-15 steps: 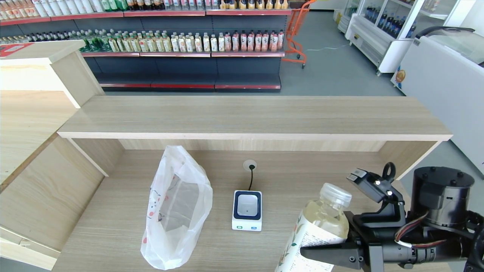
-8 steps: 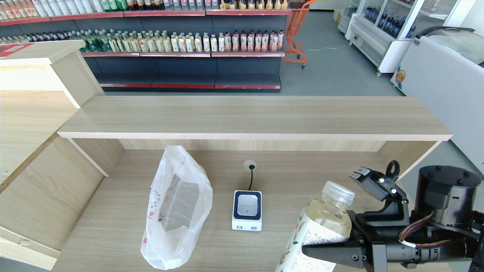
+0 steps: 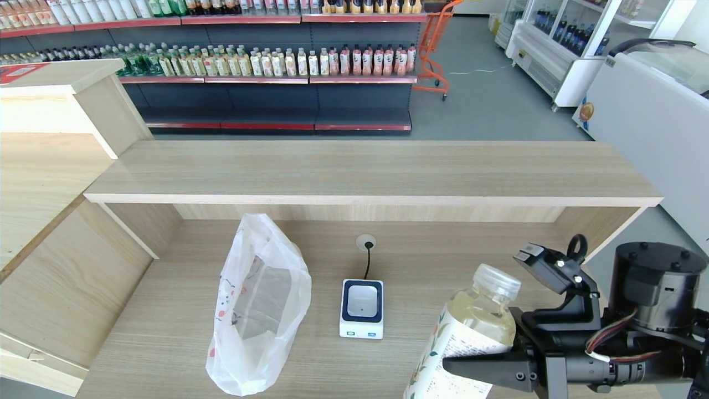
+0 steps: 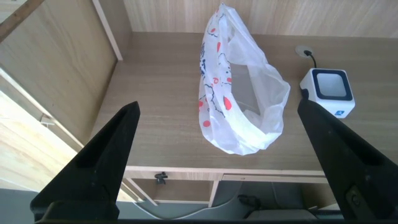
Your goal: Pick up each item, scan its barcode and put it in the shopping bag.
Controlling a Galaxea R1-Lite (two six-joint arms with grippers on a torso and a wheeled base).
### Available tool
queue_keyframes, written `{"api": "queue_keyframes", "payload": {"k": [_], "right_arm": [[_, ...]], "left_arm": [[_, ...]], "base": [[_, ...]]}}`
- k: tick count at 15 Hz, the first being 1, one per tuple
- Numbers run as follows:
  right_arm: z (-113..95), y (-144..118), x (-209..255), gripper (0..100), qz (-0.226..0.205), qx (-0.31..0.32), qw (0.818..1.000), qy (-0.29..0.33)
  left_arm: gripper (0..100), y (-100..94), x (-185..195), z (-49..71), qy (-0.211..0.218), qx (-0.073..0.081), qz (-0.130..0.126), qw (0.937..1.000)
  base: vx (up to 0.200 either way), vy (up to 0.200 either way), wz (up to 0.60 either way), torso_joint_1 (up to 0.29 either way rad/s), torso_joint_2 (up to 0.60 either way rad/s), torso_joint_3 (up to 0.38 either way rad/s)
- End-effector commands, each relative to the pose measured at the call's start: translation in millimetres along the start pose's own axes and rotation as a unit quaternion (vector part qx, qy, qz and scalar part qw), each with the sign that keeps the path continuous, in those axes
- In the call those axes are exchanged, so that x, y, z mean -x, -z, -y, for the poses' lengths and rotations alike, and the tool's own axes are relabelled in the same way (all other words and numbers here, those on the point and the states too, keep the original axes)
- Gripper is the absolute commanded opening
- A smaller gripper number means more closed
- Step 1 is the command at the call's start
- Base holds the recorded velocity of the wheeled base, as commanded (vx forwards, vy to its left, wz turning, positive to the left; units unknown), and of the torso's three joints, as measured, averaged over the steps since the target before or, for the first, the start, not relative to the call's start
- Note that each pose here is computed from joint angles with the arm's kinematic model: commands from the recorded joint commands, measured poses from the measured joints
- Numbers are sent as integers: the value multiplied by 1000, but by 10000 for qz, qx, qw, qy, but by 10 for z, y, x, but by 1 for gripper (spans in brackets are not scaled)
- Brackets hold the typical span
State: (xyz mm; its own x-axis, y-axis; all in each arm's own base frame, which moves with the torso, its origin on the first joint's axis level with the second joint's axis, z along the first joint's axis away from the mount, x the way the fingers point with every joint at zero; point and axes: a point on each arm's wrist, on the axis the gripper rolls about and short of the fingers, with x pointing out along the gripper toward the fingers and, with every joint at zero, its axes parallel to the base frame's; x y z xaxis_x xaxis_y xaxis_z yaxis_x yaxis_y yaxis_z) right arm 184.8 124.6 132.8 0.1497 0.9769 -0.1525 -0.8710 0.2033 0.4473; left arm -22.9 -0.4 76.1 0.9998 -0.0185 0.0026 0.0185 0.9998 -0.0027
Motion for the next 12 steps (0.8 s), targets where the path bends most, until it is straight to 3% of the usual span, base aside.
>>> {"api": "queue_keyframes", "payload": {"k": [1, 7, 9, 10, 12], "right_arm": [[1, -2, 6, 0, 11, 10, 10000, 7], [7, -12, 5, 0, 73, 110, 9998, 157], [26, -24, 55, 0, 194, 730, 9952, 624], [71, -35, 99, 0, 248, 1231, 9860, 1096], [202, -69, 236, 0, 194, 2321, 9423, 2404]], "left_arm": [[100, 0, 0, 0, -1, 1, 3, 10000], [100, 0, 0, 0, -1, 1, 3, 10000], [100, 0, 0, 0, -1, 1, 3, 10000], [100, 0, 0, 0, -1, 1, 3, 10000], [100, 0, 0, 0, -1, 1, 3, 10000]], "base": [[0, 0, 0, 0, 0, 0], [0, 0, 0, 0, 0, 0], [0, 0, 0, 0, 0, 0], [0, 0, 0, 0, 0, 0], [0, 0, 0, 0, 0, 0]]}}
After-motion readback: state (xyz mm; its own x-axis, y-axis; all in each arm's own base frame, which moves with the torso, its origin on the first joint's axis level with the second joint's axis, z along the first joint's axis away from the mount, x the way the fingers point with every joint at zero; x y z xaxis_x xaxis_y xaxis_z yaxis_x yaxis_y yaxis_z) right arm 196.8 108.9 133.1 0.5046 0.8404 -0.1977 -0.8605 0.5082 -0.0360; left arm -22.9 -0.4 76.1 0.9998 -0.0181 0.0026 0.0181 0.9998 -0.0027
